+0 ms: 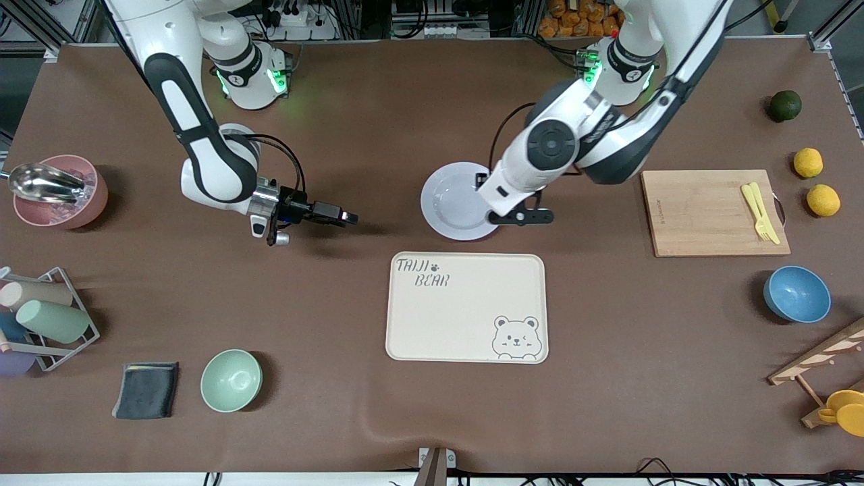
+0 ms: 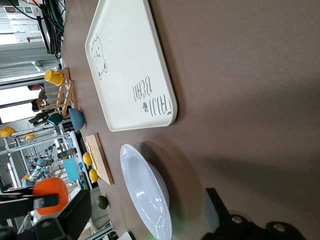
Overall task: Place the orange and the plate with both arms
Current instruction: 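Carry the orange with the left gripper over the white plate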
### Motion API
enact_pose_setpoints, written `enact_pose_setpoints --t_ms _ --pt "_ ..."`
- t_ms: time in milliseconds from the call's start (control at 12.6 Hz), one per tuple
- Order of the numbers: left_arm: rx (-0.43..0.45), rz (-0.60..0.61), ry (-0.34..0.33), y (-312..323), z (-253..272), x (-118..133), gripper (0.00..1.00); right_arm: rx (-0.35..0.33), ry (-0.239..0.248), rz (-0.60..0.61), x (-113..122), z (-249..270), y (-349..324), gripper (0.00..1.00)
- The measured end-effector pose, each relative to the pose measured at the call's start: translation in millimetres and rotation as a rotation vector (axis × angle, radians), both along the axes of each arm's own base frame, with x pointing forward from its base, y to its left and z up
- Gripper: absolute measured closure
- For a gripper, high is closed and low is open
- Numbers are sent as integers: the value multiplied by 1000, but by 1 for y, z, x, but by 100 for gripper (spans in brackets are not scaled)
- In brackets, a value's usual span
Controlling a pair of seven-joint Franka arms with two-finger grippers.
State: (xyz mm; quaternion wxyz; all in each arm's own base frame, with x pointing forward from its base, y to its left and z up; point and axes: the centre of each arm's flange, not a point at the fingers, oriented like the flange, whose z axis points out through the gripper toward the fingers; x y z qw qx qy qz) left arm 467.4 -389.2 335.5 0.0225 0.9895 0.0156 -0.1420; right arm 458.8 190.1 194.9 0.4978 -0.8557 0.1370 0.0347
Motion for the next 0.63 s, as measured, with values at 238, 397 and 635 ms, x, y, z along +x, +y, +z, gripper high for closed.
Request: enact_pose_setpoints --t_ms 238,397,635 --pt "65 24 -12 -41 -47 -5 28 -3 -9 6 -1 -2 -1 0" --pt "99 25 6 -61 -83 -10 28 -5 -10 7 -1 -4 -2 0" --pt "152 3 22 -79 -123 -29 28 -6 -14 9 -1 -5 -2 0"
